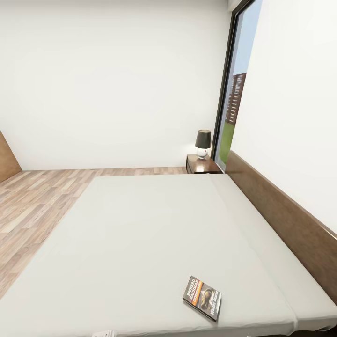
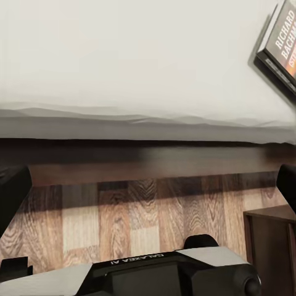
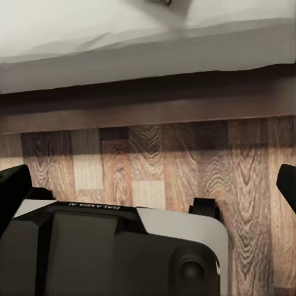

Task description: In the bedroom, move the book from the bed onto either nightstand, and place the two sandals side by side next to the bed.

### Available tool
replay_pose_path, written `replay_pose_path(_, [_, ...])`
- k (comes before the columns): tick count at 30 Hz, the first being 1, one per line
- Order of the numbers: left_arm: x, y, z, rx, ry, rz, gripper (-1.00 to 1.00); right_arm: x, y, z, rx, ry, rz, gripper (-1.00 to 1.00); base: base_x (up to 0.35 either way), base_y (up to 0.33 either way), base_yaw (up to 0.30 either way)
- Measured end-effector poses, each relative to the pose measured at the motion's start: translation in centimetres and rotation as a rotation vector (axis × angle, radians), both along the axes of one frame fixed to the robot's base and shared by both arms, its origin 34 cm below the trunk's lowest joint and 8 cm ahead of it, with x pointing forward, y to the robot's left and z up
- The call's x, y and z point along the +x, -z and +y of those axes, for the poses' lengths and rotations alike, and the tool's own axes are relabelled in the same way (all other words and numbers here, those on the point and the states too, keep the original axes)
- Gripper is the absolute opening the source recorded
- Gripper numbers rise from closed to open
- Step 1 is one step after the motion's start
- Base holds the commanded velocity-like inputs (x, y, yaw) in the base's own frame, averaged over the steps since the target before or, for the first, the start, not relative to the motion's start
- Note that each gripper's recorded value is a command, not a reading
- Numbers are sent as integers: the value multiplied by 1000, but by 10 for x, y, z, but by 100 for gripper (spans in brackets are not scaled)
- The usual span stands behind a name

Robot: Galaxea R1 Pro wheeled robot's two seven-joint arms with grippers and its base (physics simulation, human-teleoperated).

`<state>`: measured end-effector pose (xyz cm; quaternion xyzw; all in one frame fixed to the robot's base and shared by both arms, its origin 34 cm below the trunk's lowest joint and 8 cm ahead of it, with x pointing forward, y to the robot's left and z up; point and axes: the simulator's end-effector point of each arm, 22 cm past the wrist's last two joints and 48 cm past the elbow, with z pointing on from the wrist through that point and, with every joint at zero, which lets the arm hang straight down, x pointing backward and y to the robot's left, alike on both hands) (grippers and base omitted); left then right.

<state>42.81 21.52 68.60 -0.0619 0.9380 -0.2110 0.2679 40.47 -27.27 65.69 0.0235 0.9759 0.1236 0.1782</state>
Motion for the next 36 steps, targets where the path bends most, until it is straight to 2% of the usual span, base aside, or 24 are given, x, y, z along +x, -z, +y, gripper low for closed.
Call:
replay_pose_path(5, [0,0,1,-1,-3,-1,100,10,-4,-4,-1,3,-17,100,0,0,0])
replay_pose_path(7, [0,0,1,-2,-2,0,100,28,-11,-8,-4,0,-51,100,0,0,0])
replay_pose_path(9, [0,0,0,-1,0,0,100,60,-25,-8,-3,-10,-104,100,0,0,0])
replay_pose_path(11, [0,0,0,0,1,1,100,105,-51,-3,8,-26,-162,100,0,0,0])
replay_pose_path(14, [0,0,0,0,1,1,100,137,-76,0,12,-41,-194,100,0,0,0])
replay_pose_path(16, [0,0,0,1,0,2,100,174,-112,1,1,-51,-233,100,0,0,0])
replay_pose_path(17, [0,0,0,1,0,2,100,183,-122,1,-7,-52,-245,100,0,0,0])
replay_pose_path(20, [0,0,0,2,1,2,100,205,-149,-2,-37,-48,-279,100,0,0,0])
replay_pose_path(24, [0,0,0,0,1,2,100,230,-183,-16,-124,-13,-312,100,0,0,0])
replay_pose_path(31, [0,0,0,0,1,2,100,251,-209,-44,-248,57,-310,100,0,0,0])
replay_pose_path(36, [0,0,0,0,1,1,100,297,-254,-63,-314,114,-373,100,0,0,0])
